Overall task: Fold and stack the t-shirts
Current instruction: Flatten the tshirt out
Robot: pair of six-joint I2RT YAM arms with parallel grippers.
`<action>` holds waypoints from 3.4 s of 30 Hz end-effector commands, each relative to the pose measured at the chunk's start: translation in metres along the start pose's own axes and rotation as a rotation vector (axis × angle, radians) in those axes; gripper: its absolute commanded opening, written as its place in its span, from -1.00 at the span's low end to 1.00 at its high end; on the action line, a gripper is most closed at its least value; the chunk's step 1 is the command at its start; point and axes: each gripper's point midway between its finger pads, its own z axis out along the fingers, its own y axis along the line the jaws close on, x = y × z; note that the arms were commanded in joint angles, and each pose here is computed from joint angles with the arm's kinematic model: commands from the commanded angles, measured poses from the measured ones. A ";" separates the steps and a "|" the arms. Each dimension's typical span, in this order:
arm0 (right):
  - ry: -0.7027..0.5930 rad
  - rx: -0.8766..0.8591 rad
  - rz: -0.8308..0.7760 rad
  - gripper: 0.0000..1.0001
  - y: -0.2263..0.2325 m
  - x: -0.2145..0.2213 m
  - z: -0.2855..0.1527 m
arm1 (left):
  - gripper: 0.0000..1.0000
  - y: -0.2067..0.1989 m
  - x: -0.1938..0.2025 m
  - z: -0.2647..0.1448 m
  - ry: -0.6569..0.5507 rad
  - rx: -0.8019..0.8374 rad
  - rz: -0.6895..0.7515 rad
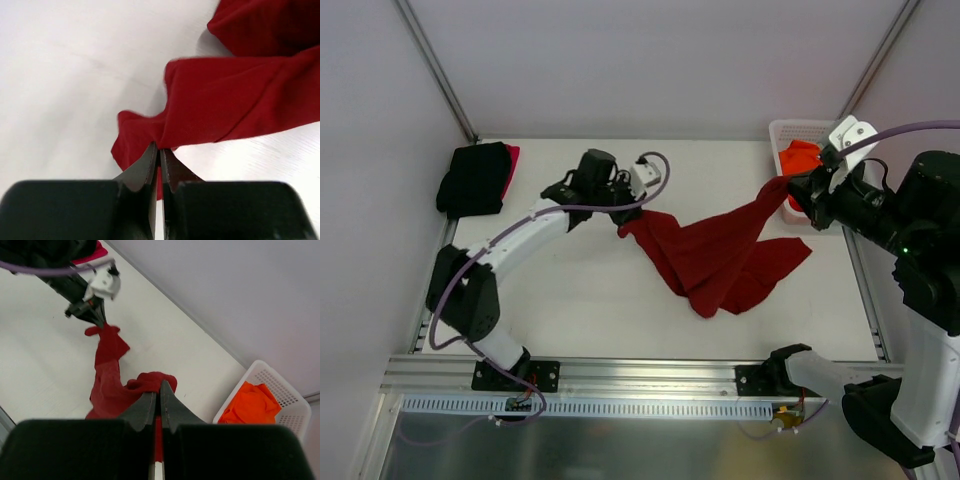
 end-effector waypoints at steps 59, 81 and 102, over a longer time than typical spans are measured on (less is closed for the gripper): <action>0.110 0.739 0.017 -1.00 -0.139 0.020 0.003 | -1.00 0.075 -0.190 -0.370 -0.348 -1.021 0.288; 0.107 0.803 0.105 -1.00 -0.189 0.063 0.062 | -1.00 0.152 -0.203 -0.360 -0.414 -1.108 0.174; -0.127 0.859 0.102 -1.00 -0.135 -0.005 -0.064 | -1.00 0.044 -0.178 -0.466 -0.615 -1.206 0.152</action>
